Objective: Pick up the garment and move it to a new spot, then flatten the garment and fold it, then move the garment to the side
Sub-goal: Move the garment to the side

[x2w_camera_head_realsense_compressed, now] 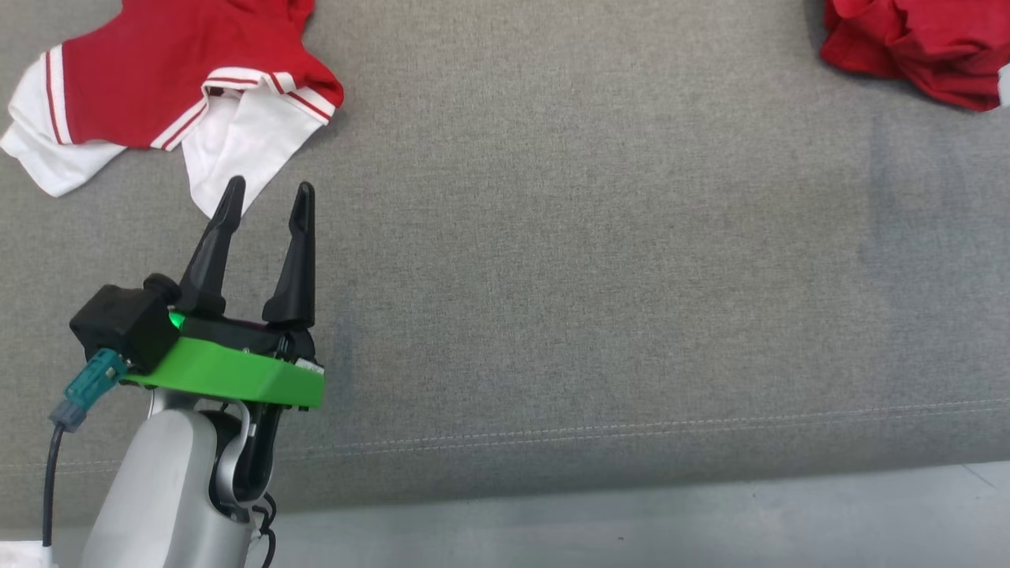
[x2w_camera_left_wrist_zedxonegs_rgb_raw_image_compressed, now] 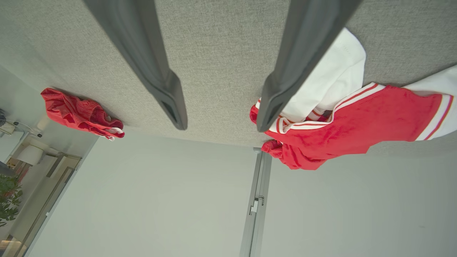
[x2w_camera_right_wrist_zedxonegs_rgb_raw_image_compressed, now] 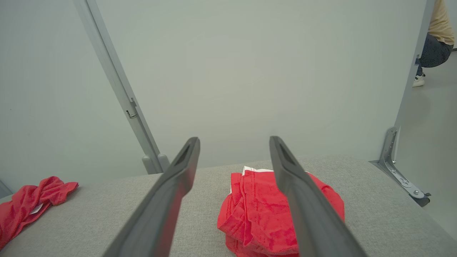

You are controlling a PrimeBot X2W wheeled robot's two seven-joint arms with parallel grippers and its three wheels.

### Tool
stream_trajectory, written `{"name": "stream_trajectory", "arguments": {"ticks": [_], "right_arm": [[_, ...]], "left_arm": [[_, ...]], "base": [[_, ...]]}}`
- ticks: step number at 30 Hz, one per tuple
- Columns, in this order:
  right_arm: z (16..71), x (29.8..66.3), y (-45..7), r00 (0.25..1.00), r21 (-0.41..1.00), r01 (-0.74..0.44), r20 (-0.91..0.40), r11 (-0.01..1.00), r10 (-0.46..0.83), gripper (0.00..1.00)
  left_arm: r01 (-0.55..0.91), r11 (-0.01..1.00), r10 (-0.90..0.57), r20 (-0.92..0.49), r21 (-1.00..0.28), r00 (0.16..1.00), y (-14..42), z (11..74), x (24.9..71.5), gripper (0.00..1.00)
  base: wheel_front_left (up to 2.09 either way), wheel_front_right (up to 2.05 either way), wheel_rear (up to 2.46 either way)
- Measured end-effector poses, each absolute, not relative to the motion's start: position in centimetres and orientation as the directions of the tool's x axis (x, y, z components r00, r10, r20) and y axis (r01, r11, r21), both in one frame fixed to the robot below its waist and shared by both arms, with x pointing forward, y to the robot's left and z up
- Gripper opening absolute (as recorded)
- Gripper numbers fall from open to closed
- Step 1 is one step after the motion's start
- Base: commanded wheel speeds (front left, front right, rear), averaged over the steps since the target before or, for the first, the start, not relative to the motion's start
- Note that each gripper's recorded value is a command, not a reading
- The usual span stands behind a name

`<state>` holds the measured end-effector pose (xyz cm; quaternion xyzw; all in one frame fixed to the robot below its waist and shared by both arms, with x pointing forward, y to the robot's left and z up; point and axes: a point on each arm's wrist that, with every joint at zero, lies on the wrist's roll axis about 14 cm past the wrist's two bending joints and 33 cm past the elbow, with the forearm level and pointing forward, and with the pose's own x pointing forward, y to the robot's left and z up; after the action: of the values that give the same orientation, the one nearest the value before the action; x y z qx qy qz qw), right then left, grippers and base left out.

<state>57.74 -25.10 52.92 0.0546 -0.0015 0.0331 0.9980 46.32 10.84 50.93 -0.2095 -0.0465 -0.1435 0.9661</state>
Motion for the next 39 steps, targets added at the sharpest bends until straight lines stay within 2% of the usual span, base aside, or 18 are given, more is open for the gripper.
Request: {"name": "stream_trajectory", "arguments": {"ticks": [18, 25, 30, 39], "right_arm": [[52.3, 45.6, -17.3, 0.976, 0.267, -0.219, 0.054, 0.938, 0.213, 1.00], [52.0, 42.8, -17.8, 0.980, 0.191, -0.199, 0.054, 0.961, 0.192, 1.00], [51.7, 41.6, -18.7, 0.989, 0.191, -0.144, 0.057, 0.971, 0.136, 1.00], [52.0, 40.3, -18.5, 0.990, 0.177, -0.130, 0.079, 0.976, 0.118, 1.00]], "left_arm": [[0.273, 0.878, -0.219, 0.178, -0.393, 0.959, 11.6, 53.5, 40.5, 1.00], [0.288, 0.874, -0.228, 0.192, -0.392, 0.954, 10.9, 54.0, 39.9, 1.00], [0.287, 0.876, -0.226, 0.196, -0.387, 0.954, 11.0, 54.1, 39.8, 1.00], [0.278, 0.880, -0.221, 0.186, -0.385, 0.957, 11.1, 53.8, 39.5, 1.00]], "base": [[0.00, 0.00, 0.00], [0.00, 0.00, 0.00], [0.00, 0.00, 0.00], [0.00, 0.00, 0.00]]}}
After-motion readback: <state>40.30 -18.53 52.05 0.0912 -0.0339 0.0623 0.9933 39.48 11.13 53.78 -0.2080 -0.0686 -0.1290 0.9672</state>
